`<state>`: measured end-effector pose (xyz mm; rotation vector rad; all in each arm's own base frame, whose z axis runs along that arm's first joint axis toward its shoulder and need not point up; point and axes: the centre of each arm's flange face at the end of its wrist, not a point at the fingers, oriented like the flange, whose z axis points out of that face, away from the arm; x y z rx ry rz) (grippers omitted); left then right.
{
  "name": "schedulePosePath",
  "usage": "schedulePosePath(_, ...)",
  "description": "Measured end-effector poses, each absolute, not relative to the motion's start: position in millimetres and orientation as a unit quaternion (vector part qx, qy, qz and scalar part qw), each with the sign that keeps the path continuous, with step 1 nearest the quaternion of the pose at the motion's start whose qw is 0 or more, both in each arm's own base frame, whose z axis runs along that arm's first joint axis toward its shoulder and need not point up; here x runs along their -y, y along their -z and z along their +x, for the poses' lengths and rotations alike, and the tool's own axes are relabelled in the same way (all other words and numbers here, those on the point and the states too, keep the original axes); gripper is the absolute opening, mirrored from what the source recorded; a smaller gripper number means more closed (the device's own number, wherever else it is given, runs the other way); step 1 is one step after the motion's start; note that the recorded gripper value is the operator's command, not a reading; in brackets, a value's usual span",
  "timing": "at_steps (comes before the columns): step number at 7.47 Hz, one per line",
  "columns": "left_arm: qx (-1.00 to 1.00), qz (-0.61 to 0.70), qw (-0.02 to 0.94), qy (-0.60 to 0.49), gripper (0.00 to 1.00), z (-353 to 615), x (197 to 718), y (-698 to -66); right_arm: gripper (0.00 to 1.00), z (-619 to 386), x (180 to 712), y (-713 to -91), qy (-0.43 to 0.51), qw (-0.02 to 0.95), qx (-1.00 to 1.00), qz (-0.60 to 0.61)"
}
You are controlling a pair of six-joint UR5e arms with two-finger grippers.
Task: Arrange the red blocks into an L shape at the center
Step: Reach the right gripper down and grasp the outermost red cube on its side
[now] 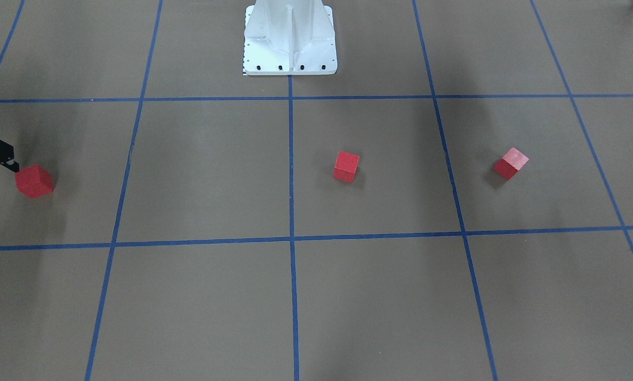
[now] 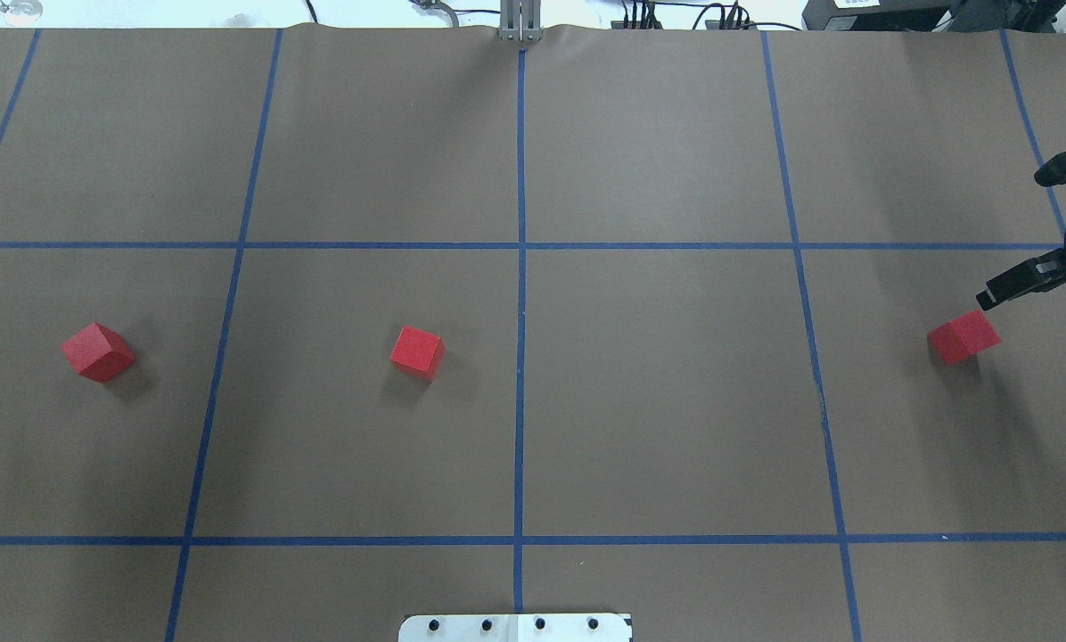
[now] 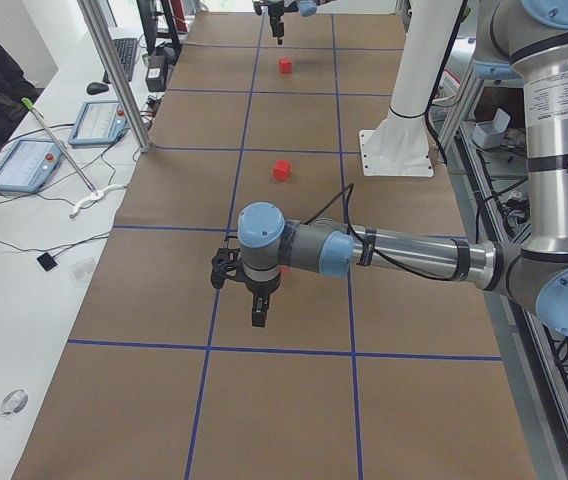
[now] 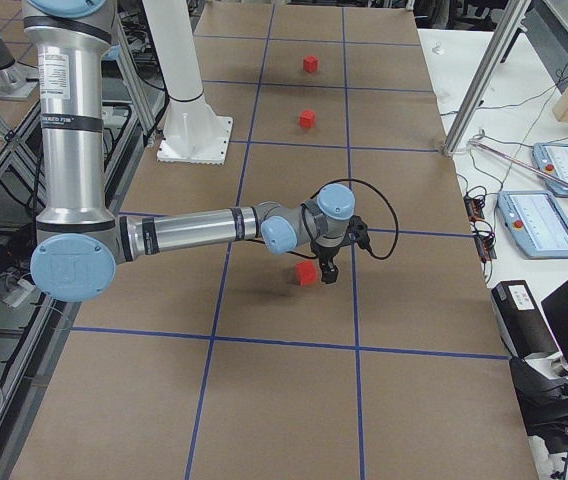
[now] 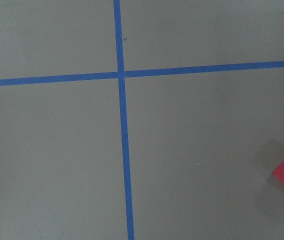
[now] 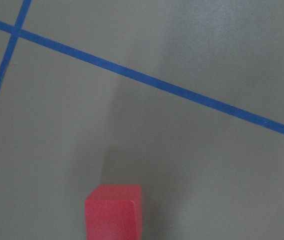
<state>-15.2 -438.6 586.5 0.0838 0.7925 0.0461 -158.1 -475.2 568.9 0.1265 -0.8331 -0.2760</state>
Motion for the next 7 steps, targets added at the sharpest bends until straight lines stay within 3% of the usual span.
schedulePosePath(6, -0.386, 0.041, 0.921, -0.023, 1.0, -15, 438, -586, 0.96, -206, 454, -589, 0.123, 0.915, 0.381, 0.055)
schedulePosePath(7, -0.386, 0.041, 0.921, -0.023, 1.0, -15, 438, -586, 0.93, -211, 453, -593, 0.126, 0.917, 0.375, 0.055)
